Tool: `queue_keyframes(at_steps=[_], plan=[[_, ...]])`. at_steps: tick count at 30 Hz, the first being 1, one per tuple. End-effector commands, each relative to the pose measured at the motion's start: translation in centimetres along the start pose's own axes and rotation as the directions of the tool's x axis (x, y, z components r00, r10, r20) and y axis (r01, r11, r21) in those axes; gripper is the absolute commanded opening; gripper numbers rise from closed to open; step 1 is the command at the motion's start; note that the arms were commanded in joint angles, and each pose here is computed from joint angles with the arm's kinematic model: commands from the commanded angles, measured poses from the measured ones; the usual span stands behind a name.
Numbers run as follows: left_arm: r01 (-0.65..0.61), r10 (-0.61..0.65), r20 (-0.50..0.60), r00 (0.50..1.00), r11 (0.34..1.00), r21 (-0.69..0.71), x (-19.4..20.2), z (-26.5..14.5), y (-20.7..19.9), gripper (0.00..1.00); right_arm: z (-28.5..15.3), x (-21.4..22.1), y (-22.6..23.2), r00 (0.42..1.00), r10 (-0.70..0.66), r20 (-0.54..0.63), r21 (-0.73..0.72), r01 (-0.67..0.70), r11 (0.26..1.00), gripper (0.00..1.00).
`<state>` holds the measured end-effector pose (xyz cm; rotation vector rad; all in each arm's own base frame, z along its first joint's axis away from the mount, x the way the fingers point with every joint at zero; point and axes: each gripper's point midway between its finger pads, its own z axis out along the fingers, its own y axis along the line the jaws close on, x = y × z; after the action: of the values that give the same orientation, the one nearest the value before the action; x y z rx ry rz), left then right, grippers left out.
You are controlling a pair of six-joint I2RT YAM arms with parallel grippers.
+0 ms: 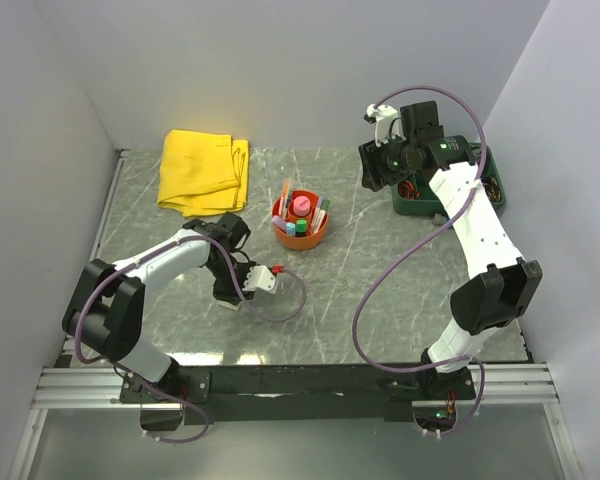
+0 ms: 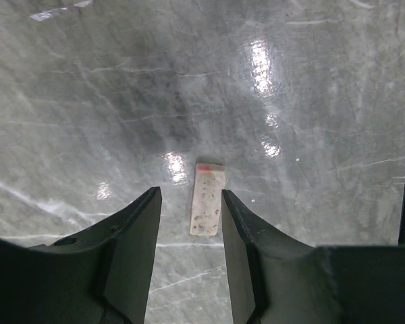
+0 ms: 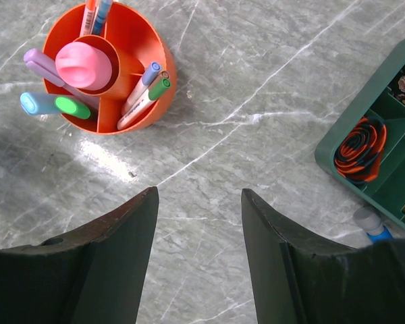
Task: Sort the stationery into containers
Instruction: Pick up the stationery from the center of the board.
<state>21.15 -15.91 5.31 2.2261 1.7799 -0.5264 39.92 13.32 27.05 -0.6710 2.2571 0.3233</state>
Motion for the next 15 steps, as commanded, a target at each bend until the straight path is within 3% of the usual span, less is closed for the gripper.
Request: queue_keyframes(at_steps=[1, 8, 15], plan=[[-0.041, 0.041, -0.002, 0.999, 0.999, 0.03, 0.3, 0.7, -0.6, 0.46, -1.7, -1.0, 0.3, 0.998, -0.028, 0.05, 0.013, 0.027, 1.0, 0.6], [-0.018, 0.019, -0.063, 0.998, 1.0, 0.026, 2.2, 1.7, -1.4, 0.51, -1.4, -1.3, 0.1, 0.998, -0.024, 0.05, 0.014, 0.023, 1.0, 0.6], [0.04, -0.044, -0.111, 0.993, 0.998, -0.044, 3.2, 2.9, 0.9, 0.52, -1.2, -1.7, 0.1, 0.998, -0.023, 0.056, 0.009, 0.023, 1.0, 0.6]])
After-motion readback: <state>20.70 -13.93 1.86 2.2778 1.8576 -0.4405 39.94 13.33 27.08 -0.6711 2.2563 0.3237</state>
